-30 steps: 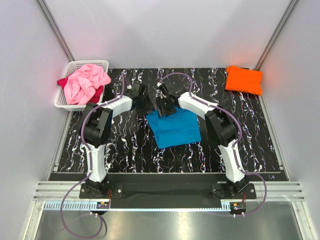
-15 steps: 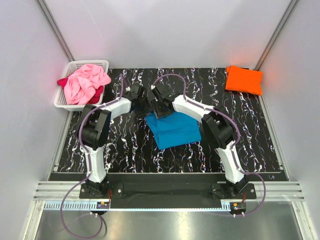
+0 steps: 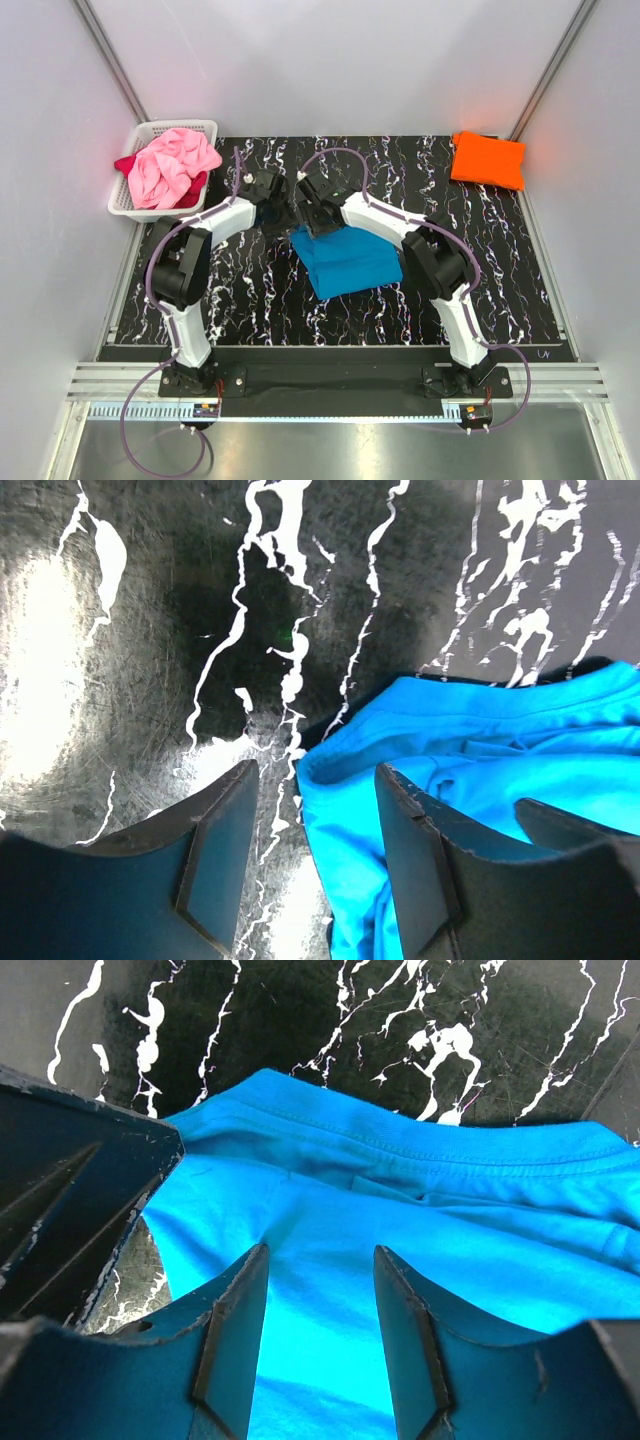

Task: Fold and stack the t-shirts
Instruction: Fold the tshirt

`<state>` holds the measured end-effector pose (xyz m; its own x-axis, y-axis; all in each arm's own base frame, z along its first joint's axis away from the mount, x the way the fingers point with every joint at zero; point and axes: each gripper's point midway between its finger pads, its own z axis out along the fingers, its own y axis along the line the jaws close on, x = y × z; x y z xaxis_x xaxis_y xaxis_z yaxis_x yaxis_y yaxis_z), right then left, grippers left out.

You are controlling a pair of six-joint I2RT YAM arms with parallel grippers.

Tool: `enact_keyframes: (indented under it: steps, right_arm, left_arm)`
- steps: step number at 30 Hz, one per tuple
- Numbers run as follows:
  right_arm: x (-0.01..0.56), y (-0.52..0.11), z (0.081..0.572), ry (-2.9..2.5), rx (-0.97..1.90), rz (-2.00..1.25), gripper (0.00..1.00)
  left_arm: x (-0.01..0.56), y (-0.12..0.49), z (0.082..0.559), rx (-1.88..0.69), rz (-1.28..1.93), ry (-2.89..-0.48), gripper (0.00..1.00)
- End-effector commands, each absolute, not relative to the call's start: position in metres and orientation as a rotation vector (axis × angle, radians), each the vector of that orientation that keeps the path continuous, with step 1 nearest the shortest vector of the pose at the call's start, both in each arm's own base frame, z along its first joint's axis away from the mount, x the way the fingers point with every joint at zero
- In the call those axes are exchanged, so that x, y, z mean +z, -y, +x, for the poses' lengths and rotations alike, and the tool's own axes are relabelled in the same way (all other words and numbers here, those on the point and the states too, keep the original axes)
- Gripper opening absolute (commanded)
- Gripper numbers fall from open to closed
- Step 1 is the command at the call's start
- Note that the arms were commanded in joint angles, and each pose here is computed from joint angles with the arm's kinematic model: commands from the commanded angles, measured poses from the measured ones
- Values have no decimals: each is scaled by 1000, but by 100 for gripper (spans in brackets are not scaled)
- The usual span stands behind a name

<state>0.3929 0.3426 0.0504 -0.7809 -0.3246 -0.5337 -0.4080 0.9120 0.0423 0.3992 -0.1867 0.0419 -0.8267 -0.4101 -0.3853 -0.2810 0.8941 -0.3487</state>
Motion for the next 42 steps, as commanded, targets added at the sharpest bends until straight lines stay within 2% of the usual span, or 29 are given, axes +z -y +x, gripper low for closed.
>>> enact_keyframes:
  steps: [1,11,24,27,32,33,35,42]
  right_arm:
    - [105,-354,400,-2416,239,-498,54]
    - [107,-362,392,-2416,259,-515,54]
    - [74,-361,378,-2492,258,-523,52]
    - [66,-359,374,-2512,256,-526,44]
    - [57,-356,371,-2533,244,-517,17]
    - [57,-355,371,-2532,241,-516,12]
    - [59,-354,371,-2529,238,-511,0]
    - [87,-354,371,-2480,260,-492,0]
  left_arm:
    - [60,187,402,-413,-484,-2558,55]
    - [39,195,398,-445,-529,-2621,53]
    - [24,208,400,-498,-561,-2675,36]
    - [27,209,403,-504,-561,-2664,28]
    - [36,214,412,-534,-546,-2644,10]
    - [38,216,415,-542,-543,-2638,3]
    - [39,219,417,-559,-536,-2639,0]
    - [62,230,434,-639,-505,-2569,0]
